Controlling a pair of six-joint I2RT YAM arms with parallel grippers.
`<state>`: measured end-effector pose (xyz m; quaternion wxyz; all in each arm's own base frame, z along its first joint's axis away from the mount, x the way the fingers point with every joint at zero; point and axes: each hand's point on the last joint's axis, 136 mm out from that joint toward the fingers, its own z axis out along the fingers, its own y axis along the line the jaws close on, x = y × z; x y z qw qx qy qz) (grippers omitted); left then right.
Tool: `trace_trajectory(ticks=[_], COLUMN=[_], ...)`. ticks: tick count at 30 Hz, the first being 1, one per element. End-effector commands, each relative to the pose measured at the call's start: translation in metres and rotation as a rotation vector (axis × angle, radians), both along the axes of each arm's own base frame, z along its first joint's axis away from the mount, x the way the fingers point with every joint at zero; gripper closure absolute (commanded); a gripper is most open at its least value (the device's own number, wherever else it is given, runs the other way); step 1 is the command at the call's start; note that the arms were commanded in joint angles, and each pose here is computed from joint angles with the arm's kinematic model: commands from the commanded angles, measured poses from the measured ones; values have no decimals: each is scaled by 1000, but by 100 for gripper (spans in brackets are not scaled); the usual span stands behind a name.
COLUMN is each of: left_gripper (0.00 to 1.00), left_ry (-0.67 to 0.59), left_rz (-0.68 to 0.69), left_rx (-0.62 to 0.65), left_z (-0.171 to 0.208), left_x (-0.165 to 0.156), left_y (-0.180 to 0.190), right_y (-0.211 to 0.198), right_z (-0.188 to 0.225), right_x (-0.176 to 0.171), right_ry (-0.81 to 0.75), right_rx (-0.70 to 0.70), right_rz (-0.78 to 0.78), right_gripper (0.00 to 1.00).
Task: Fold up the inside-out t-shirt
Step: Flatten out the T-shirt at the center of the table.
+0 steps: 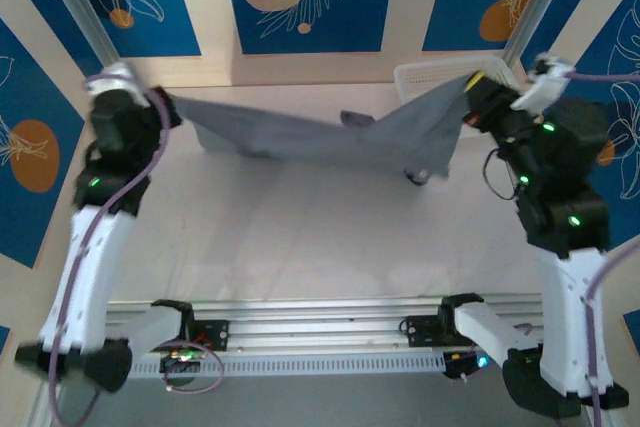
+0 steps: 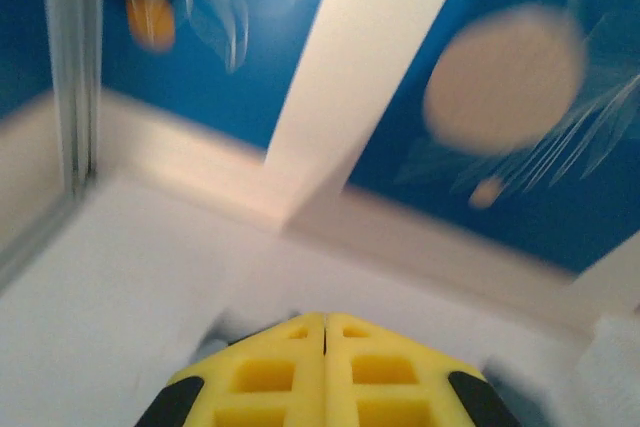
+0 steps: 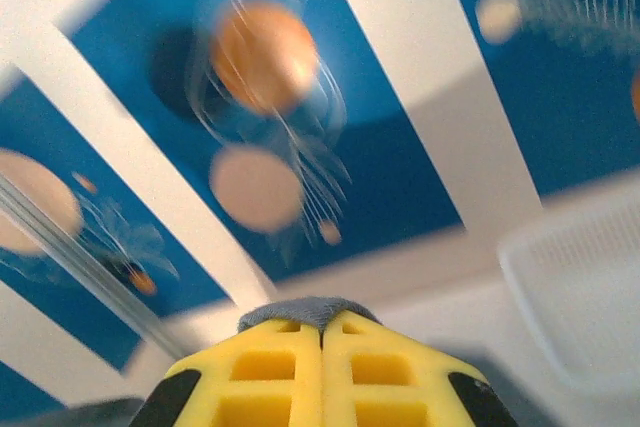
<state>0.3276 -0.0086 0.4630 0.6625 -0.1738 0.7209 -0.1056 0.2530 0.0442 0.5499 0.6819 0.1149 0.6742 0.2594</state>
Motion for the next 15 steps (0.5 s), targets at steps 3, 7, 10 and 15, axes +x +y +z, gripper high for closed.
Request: trace_trajectory(ticks=[3,7,10,15], left_gripper=[100,100,100,100], left_ry=[-110,-207,-274,-252], left_rz=[64,12,-15,-5], left_rx=[108,126,129,129], left_z=[53,83,107,117], left_x=[-84,-121,-141,-113], left_y=[24,19,16,15], right_y=[-9,-10,-12,-3], right_z=[70,102,131,154], right_x=[-58,-92,-120,-101], right_ry=[-216,-312,-407,-436], right_rx=[21,23,18,-16], right_rz=[-10,10,9,42], right_gripper=[100,100,100,100])
